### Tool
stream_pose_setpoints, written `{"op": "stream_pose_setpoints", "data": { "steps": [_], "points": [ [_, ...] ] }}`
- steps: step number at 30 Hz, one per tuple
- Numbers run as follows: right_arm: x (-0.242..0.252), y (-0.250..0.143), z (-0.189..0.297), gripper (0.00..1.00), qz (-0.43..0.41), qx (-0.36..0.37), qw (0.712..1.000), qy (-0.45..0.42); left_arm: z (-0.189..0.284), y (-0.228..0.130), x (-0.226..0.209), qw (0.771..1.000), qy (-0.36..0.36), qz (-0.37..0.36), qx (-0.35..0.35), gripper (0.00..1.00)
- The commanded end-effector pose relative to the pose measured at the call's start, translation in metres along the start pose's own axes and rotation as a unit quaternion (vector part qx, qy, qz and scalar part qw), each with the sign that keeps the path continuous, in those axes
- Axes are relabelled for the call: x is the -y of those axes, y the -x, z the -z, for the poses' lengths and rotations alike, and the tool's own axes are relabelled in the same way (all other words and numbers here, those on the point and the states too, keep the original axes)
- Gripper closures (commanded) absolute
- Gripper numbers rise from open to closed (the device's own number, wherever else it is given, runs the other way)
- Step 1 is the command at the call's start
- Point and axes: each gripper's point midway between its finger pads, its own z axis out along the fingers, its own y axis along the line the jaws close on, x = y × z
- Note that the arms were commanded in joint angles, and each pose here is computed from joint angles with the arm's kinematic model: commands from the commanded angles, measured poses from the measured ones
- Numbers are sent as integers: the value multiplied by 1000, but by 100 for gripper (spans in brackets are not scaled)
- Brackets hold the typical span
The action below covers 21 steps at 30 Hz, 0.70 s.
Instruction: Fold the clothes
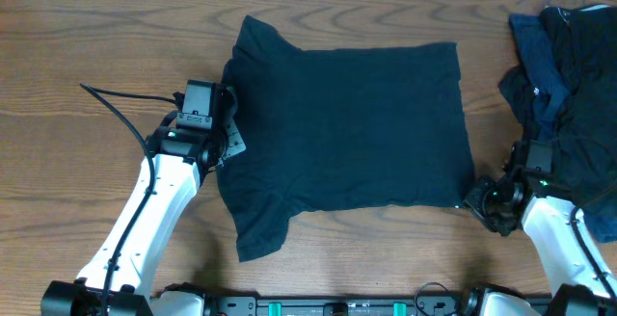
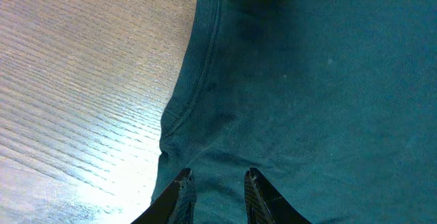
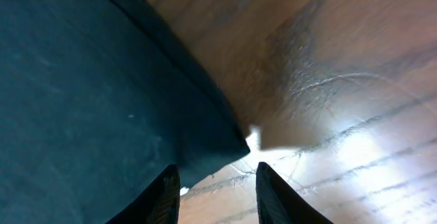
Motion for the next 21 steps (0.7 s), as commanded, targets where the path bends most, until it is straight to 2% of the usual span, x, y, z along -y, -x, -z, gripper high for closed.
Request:
{"op": "stream_pose_setpoints", "data": {
  "steps": [1,6,9,15,21],
  "points": [
    [5,-4,-7,64,-1,-10,1000,-5,1,3,-2,1000,5,1,5,73],
    [4,1,-14,63,-1,-8,1000,-6,1,2,-3,1000,6,1,3,73],
    [5,1,-18,67,-1,-12,1000,-8,1,0,-4,1000,9,0,-1,73],
    [5,1,-23,55,-2,-18,1000,-11,1,-2,-6,1000,12,0,-6,73],
    [6,-1,-25,77,-3,-23,1000,-13,1,-3,-6,1000,13,-1,-8,73]
  ]
}}
